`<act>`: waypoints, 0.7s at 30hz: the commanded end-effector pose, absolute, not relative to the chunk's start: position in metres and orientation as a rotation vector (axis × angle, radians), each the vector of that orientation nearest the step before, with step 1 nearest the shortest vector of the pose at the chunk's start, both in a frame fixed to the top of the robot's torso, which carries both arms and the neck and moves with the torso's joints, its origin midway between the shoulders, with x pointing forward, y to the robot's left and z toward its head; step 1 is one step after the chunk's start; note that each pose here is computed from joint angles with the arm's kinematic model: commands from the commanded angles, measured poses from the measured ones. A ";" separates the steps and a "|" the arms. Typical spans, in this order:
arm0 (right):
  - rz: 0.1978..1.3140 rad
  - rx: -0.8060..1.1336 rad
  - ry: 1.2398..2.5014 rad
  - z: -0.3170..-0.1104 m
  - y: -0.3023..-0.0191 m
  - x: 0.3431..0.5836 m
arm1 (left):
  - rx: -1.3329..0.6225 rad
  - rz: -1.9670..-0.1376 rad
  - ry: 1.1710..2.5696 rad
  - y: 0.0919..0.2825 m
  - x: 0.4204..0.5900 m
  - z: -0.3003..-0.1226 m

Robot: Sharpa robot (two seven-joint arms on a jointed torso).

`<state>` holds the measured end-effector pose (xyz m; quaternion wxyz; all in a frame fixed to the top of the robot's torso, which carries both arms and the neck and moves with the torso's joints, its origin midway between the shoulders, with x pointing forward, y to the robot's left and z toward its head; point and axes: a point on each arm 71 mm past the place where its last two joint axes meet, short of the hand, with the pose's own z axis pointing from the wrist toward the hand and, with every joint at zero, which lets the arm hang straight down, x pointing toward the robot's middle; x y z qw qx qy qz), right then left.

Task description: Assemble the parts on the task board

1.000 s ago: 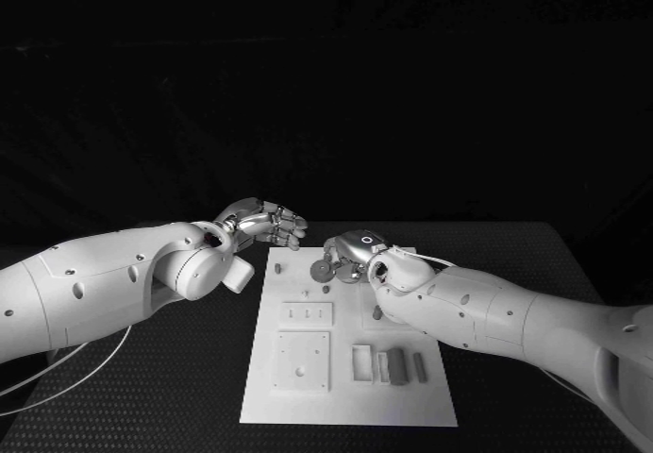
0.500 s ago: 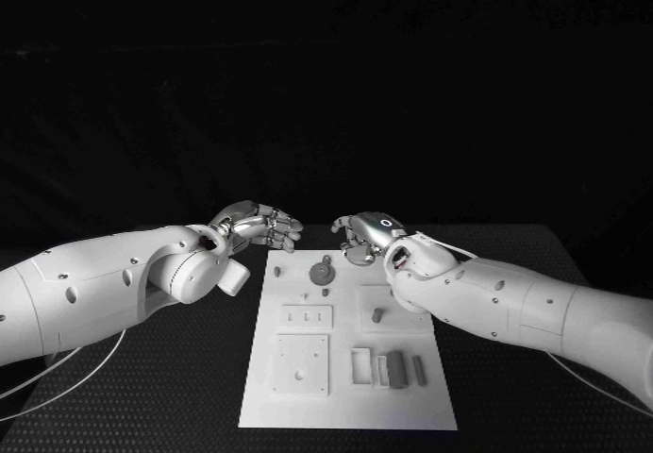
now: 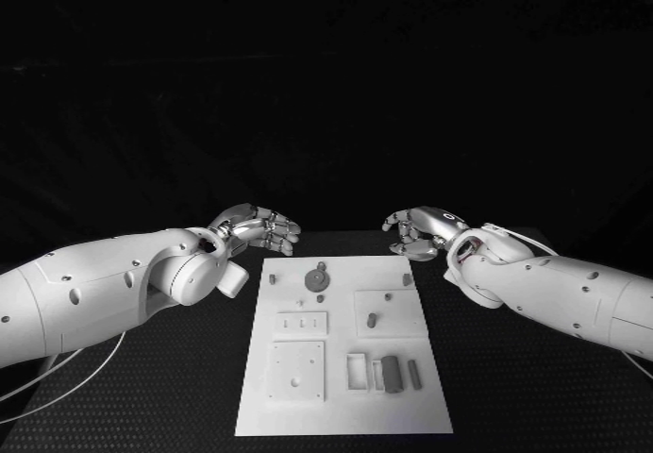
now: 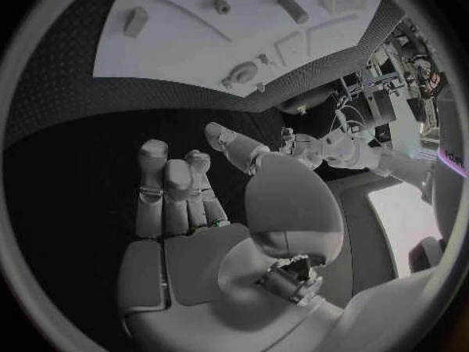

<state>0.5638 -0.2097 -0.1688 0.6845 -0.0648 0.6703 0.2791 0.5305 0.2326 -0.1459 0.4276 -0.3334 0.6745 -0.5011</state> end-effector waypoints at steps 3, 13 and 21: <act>0.696 -0.130 1.563 -0.176 -0.223 0.563 | -0.805 -1.274 1.692 0.231 0.529 -0.149; 0.614 -0.112 1.603 -0.206 -0.249 0.566 | -0.783 -1.285 1.703 0.232 0.527 -0.153; 0.585 -0.095 1.643 -0.227 -0.259 0.568 | -0.772 -1.292 1.709 0.230 0.527 -0.155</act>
